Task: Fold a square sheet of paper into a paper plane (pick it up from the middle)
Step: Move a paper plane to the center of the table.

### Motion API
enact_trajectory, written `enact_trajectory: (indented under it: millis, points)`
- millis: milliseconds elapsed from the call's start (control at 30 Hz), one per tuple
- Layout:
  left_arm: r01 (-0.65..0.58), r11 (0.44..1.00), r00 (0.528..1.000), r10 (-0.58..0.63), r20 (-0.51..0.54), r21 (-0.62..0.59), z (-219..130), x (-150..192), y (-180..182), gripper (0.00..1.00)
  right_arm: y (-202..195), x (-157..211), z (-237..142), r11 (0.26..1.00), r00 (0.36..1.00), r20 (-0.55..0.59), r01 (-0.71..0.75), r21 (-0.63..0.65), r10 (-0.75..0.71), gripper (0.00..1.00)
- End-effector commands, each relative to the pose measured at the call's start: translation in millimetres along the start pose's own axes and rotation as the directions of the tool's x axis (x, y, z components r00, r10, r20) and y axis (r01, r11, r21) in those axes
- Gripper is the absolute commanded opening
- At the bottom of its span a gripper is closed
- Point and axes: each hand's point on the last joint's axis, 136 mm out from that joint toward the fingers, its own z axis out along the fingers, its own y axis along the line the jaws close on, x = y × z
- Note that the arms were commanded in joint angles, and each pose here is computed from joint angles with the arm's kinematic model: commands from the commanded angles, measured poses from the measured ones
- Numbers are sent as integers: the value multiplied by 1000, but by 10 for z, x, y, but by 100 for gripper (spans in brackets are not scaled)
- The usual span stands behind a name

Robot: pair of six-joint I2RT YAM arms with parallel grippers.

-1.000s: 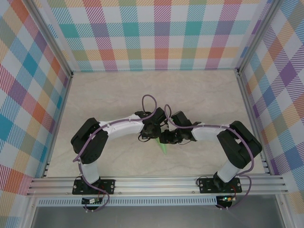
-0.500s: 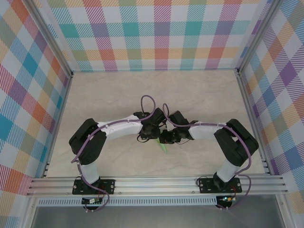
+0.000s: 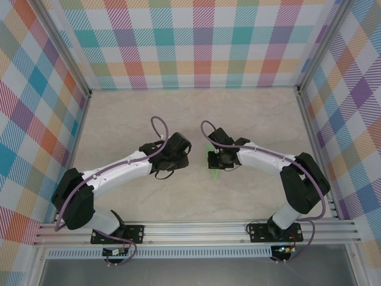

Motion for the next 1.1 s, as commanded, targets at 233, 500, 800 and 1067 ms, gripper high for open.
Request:
enact_trajectory:
  millis: [233, 500, 800, 1067]
  points:
    - [95, 994, 995, -93, 46, -49, -23, -46, 364, 36, -180, 167, 310, 978, 995, -99, 7, 206, 14, 10]
    - [99, 994, 994, -96, 46, -53, -15, -39, 399, 36, -271, 345, 498, 975, 989, -138, -18, 220, 50, 16]
    - [105, 993, 994, -103, 42, -52, -10, -36, 408, 36, -322, 451, 544, 976, 986, -147, -46, 213, 78, 13]
    - [106, 993, 994, -104, 46, -53, -24, -43, 411, 36, -60, -22, 293, 994, 998, -45, -36, 107, 41, 9]
